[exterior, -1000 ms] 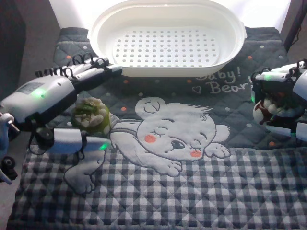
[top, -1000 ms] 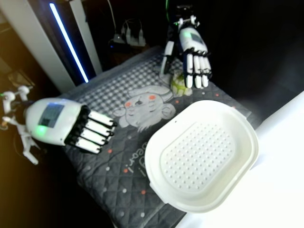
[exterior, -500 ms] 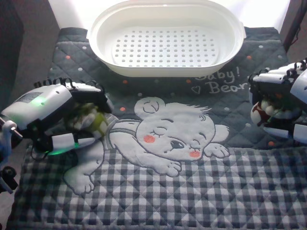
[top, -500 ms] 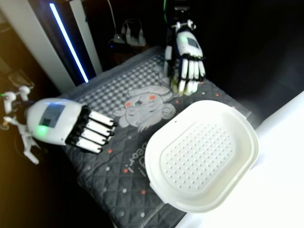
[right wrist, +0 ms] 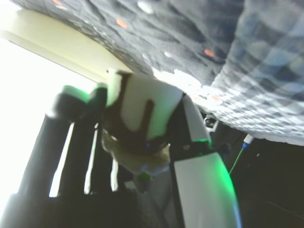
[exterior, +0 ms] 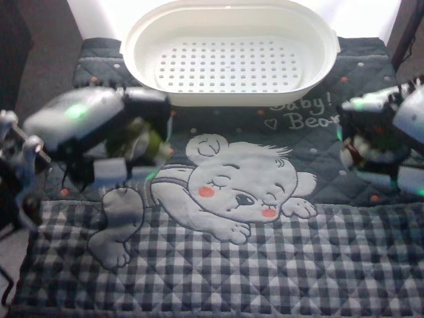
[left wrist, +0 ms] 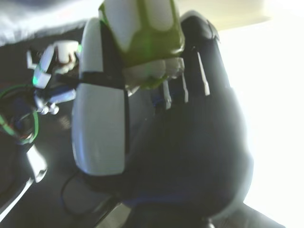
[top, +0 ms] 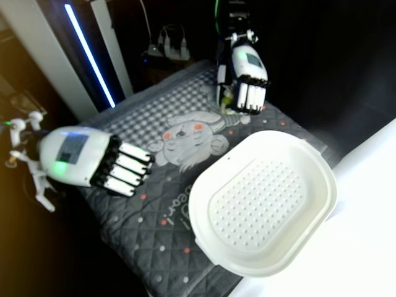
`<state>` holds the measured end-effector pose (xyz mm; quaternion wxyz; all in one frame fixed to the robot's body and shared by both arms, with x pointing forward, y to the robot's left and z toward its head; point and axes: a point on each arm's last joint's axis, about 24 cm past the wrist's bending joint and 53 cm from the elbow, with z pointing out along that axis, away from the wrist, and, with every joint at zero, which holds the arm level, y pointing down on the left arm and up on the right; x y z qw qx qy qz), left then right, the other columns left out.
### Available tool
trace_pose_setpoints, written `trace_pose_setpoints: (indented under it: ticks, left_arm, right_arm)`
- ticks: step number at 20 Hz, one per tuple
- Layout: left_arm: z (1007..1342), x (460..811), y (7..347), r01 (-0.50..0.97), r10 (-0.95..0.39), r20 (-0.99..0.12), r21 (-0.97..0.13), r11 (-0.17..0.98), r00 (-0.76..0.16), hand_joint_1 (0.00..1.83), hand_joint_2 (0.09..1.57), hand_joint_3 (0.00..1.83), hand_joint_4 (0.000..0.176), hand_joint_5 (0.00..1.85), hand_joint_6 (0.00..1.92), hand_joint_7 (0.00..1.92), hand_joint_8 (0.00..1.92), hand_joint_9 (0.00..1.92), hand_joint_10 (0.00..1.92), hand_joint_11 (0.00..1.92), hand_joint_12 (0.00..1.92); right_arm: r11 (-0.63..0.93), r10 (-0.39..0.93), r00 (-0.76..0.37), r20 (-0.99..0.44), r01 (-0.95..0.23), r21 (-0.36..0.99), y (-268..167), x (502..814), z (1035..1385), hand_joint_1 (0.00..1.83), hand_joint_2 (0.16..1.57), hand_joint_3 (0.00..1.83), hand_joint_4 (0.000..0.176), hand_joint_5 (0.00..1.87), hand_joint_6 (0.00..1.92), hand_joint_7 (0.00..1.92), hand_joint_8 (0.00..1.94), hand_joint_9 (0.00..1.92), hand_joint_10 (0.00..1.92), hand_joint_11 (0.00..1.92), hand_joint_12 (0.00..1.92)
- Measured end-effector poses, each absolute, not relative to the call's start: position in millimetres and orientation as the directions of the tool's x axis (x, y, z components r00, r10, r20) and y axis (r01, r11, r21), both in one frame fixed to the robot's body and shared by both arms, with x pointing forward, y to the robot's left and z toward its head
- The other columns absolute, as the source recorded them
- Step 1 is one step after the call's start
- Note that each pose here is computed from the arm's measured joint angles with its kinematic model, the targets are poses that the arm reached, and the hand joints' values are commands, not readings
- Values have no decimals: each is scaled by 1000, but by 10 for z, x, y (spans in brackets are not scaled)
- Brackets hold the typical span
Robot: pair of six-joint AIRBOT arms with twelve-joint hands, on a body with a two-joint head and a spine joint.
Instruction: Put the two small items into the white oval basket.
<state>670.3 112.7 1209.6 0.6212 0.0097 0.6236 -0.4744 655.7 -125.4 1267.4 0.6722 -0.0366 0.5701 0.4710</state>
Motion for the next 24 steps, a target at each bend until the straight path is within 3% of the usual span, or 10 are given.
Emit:
trace_pose_setpoints:
  ticks: [3, 4, 6, 11, 14, 17, 18, 19, 20, 24]
  left_arm:
    - [12617, 6804, 1168, 663, -623, -772, -533, 527, -125, 1165, 1327, 0, 0, 575, 1442, 677, 1761, 908, 1920, 1085, 1921]
    - [12775, 6880, 1201, 670, -634, -767, -520, 530, -94, 1289, 1320, 6, 0, 520, 1537, 589, 1634, 661, 1794, 843, 1921]
    - [13011, 7012, 1159, 682, -645, -762, -503, 530, -61, 1284, 1321, 6, 0, 570, 1629, 535, 1586, 625, 1731, 738, 1921]
    - [13297, 7230, 905, 699, -643, -765, -485, 525, -48, 1283, 1327, 4, 0, 497, 1583, 568, 1627, 638, 1749, 585, 1921]
    - [13338, 7420, 876, 679, -669, -742, -514, 524, -46, 1290, 1362, 14, 0, 466, 1663, 457, 1745, 519, 1860, 460, 1921]
    - [13070, 7760, 795, 597, -659, -745, -576, 558, -103, 1105, 1365, 3, 0, 559, 1630, 502, 1713, 418, 1794, 458, 1921]
    - [12984, 7845, 763, 576, -648, -752, -584, 572, -119, 1183, 1257, 0, 0, 209, 1258, 180, 1169, 164, 1487, 192, 1857]
    - [12878, 7929, 722, 549, -638, -757, -597, 585, -144, 1030, 1218, 0, 27, 41, 537, 35, 401, 32, 813, 38, 1651]
    - [12734, 8013, 680, 511, -626, -759, -616, 599, -182, 787, 1166, 14, 122, 1, 28, 0, 15, 0, 32, 1, 212]
    - [12686, 8046, 677, 491, -603, -777, -602, 629, -180, 656, 1038, 0, 136, 0, 0, 0, 0, 0, 0, 0, 0]
  right_arm:
    - [538, 603, -26, -797, -725, 430, -1179, 6550, 13018, 1287, 1251, 1, 0, 657, 1431, 714, 1410, 765, 1594, 737, 1863]
    - [543, 604, -22, -796, -720, 432, -1155, 6633, 13044, 1326, 1232, 0, 0, 635, 1442, 748, 1355, 812, 1487, 811, 1820]
    - [557, 601, -24, -799, -704, 441, -1109, 6807, 13079, 1168, 1250, 5, 0, 724, 1367, 743, 1519, 790, 1832, 895, 1917]
    - [588, 597, 49, -801, -706, 395, -990, 7045, 13496, 1103, 1260, 0, 0, 708, 1422, 777, 1933, 992, 1921, 1148, 1921]
    - [622, 575, 100, -812, -698, 354, -901, 7208, 13672, 1240, 1230, 0, 0, 816, 1032, 725, 1600, 746, 1582, 774, 1803]
    - [637, 553, 2, -833, -645, 422, -686, 7524, 13365, 1141, 1287, 2, 0, 626, 1413, 722, 1551, 718, 1632, 779, 1797]
    - [644, 549, -20, -836, -627, 438, -664, 7611, 13291, 1100, 1210, 0, 0, 345, 958, 383, 1016, 319, 1214, 171, 1754]
    - [651, 554, -41, -832, -601, 464, -669, 7725, 13234, 842, 1161, 0, 0, 167, 359, 199, 305, 63, 574, 33, 968]
    - [663, 561, -62, -826, -564, 492, -725, 7857, 13176, 530, 1120, 0, 39, 11, 14, 11, 12, 2, 22, 0, 38]
    - [659, 566, -66, -822, -563, 499, -714, 7859, 13182, 345, 1073, 0, 125, 0, 0, 0, 0, 0, 0, 0, 0]
